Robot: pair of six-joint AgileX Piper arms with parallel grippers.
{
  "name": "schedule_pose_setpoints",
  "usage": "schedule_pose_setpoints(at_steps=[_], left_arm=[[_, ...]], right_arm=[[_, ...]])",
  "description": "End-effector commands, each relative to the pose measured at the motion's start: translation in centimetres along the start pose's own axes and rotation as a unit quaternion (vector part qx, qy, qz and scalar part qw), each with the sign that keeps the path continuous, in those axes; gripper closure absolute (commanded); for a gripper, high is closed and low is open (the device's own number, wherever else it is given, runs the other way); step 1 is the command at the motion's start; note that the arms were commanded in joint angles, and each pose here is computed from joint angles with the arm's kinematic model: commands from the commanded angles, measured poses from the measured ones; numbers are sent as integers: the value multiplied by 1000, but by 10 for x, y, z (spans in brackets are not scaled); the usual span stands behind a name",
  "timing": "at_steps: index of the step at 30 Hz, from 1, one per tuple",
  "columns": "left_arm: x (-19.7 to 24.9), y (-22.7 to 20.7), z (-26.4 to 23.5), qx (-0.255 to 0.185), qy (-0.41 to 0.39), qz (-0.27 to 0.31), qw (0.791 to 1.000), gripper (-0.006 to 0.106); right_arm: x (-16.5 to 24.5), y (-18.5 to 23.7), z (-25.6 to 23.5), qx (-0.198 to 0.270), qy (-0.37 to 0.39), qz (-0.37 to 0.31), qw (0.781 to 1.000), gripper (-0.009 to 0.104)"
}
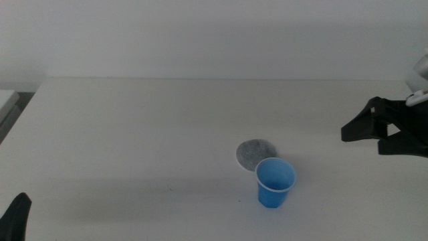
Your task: Place an empty cup on a cup mat.
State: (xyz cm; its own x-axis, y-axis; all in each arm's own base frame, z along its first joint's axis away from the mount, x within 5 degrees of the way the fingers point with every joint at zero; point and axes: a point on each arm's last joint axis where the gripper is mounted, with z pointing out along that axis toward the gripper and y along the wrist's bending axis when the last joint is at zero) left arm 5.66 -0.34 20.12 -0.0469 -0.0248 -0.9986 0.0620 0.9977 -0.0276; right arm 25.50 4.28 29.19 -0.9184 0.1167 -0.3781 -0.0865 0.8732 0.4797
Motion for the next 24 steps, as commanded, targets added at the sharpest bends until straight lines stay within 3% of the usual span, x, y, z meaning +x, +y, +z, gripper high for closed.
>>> schedule_pose_setpoints(at_steps=[1,15,24], left_arm=[[-1,0,0,1,-8,-2,1000,7],[-1,0,0,1,-8,-2,1000,7],[-1,0,0,1,-8,-2,1000,7]], right_arm=[[-4,2,5,-20,4,10,1000,2],[-8,5,12,-44,-1,38,998,2],[-5,31,48,57,30,-3,998,2]])
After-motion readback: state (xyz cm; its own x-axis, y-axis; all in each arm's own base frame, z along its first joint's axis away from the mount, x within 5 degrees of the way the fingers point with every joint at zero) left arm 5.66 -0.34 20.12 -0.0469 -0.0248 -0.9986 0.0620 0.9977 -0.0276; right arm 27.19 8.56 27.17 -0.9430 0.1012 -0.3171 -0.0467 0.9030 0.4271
